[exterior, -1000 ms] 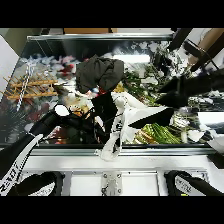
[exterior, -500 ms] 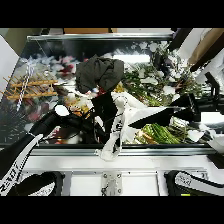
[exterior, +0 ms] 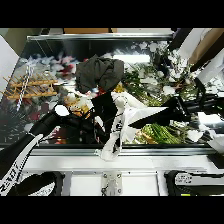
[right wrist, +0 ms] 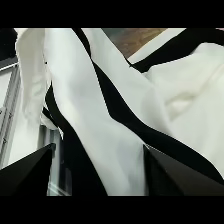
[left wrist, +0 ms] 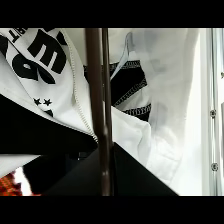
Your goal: Fold the clothes and pants, and hang the long-sleeved shirts on hangers.
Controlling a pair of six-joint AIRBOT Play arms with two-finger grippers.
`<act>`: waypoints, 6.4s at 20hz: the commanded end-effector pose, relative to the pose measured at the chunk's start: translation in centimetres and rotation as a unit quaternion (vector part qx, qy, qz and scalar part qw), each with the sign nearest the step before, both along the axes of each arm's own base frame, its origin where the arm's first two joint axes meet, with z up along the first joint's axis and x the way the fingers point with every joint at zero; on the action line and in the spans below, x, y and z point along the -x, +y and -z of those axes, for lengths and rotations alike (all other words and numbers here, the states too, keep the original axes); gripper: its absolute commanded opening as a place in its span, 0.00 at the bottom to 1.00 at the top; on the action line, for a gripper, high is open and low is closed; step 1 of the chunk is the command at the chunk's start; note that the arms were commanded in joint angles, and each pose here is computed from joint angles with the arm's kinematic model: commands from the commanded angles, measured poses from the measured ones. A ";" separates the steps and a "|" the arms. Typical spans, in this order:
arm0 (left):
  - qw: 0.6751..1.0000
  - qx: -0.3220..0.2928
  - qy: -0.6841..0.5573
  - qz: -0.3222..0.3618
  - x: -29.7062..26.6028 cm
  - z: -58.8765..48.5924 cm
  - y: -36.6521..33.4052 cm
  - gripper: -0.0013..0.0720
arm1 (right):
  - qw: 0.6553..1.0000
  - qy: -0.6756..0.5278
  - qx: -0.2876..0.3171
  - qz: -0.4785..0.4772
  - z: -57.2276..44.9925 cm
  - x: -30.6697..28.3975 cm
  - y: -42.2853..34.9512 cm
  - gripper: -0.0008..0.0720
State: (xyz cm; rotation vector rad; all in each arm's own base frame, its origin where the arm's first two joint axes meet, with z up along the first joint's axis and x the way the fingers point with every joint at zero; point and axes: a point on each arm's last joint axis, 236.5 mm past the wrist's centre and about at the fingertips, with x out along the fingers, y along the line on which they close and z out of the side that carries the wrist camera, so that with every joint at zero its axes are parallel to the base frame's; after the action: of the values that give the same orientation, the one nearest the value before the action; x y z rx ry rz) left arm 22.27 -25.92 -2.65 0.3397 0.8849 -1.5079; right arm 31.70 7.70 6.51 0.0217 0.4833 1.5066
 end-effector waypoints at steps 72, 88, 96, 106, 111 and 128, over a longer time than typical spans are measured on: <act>0.916 -0.043 -0.015 -0.398 -9.4 -8.1 13.3 0.65 | 1.000 -0.023 -0.007 -0.001 -2.8 -0.5 3.5 0.03; 0.693 -0.044 0.376 -0.613 0.4 4.8 3.2 0.95 | 0.978 -0.139 -0.001 0.154 -11.0 -4.6 3.4 0.03; 0.753 0.018 0.379 -0.538 -1.5 1.6 -2.8 0.95 | 0.978 -0.139 -0.001 0.154 -11.0 -4.6 3.4 0.03; 0.722 -0.001 0.393 -0.569 -3.0 4.5 -1.1 0.04 | 0.980 -0.103 -0.007 0.167 -12.0 -3.9 3.6 0.03; 0.699 0.044 0.356 -0.619 -7.3 1.1 7.0 0.03 | 0.989 -0.080 -0.018 0.123 -12.9 -1.1 4.8 0.03; 0.753 0.023 0.279 -0.596 -12.3 -8.3 15.9 0.03 | 0.991 -0.040 0.078 0.098 -9.2 0.9 5.0 0.03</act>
State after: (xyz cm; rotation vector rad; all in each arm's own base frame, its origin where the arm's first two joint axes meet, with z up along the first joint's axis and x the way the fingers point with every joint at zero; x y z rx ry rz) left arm 33.95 -10.76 2.58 -0.7406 1.1886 -0.3335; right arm 30.28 13.32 16.84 -0.0759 0.4782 1.3129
